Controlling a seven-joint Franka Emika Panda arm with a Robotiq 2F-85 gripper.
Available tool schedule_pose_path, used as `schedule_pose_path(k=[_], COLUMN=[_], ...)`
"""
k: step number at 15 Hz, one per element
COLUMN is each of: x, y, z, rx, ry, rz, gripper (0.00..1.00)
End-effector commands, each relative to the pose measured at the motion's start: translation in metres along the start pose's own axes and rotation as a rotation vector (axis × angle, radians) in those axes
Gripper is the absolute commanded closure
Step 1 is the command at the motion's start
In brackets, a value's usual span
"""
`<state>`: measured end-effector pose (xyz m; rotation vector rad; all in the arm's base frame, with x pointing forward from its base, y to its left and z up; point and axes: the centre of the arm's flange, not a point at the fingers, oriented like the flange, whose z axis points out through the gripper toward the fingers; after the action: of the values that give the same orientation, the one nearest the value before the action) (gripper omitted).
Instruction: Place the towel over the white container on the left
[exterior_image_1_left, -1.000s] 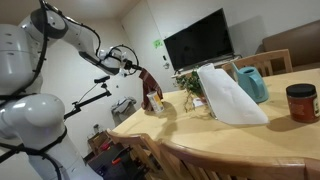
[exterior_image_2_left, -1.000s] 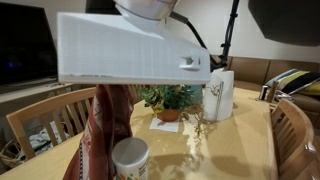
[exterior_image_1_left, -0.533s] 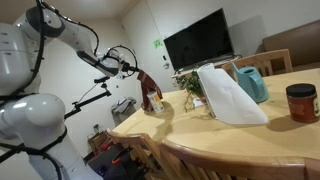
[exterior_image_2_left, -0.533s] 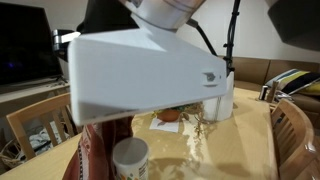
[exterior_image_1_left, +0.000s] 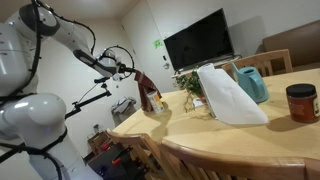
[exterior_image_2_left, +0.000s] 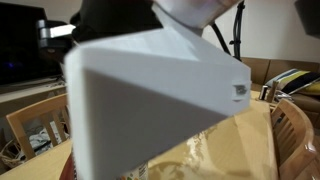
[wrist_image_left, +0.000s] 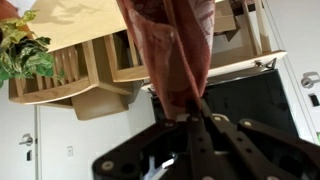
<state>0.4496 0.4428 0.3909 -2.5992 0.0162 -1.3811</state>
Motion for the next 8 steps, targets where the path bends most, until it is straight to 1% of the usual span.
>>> schedule_pose_path(k=[1, 3, 4, 8], x=[-0.002, -0.004, -0.005, -0.010], y=[0.032, 0.052, 0.061, 0.097], z=[-0.010, -0.002, 0.001, 0.016], rx=[-0.007, -0.041, -0.043, -0.098], ry=[0.007, -0.004, -0.011, -0.022], rz=[0.069, 0.124, 0.147, 0.237], gripper=[0.98, 0.98, 0.98, 0.98])
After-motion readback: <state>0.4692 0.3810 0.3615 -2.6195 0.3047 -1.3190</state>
